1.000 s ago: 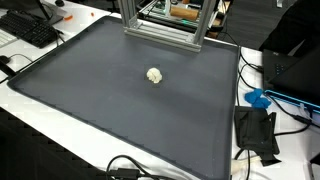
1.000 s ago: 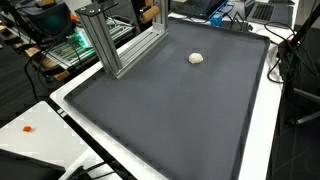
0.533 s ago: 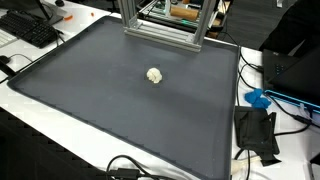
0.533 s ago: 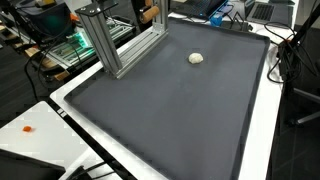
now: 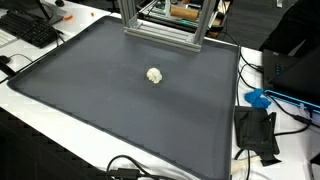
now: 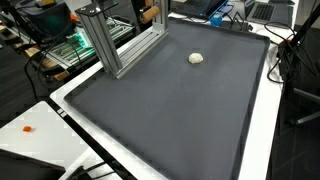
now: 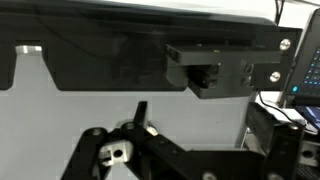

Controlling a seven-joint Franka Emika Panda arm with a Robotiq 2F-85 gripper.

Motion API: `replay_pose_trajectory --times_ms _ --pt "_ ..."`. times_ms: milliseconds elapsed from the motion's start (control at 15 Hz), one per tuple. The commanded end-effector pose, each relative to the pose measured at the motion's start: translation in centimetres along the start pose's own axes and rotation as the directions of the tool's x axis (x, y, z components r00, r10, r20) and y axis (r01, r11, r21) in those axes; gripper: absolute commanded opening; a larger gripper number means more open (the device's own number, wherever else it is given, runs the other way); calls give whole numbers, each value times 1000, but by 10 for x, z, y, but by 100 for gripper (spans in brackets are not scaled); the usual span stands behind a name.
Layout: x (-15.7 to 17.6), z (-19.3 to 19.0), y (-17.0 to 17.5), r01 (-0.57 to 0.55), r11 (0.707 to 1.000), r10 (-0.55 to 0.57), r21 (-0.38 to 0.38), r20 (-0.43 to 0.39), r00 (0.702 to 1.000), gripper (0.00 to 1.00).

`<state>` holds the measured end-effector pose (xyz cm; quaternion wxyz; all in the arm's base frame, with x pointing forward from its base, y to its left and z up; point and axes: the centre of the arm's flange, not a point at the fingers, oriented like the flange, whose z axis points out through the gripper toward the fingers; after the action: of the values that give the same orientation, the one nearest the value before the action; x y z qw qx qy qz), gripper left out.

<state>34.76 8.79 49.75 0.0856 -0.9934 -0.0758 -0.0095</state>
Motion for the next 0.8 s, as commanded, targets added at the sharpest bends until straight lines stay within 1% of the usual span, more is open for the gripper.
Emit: replay_pose_trajectory --times_ms 0,200,533,600,733 --pt "-21 9 -10 -12 998 14 54 -30 999 100" --pt "-28 12 -16 10 997 -7 71 -40 999 100" --pt "-38 19 -23 69 997 -66 41 -70 995 100" --pt "-40 21 -24 74 996 -71 45 -74 995 100" --pt "-42 24 -25 82 996 -79 27 -82 993 100"
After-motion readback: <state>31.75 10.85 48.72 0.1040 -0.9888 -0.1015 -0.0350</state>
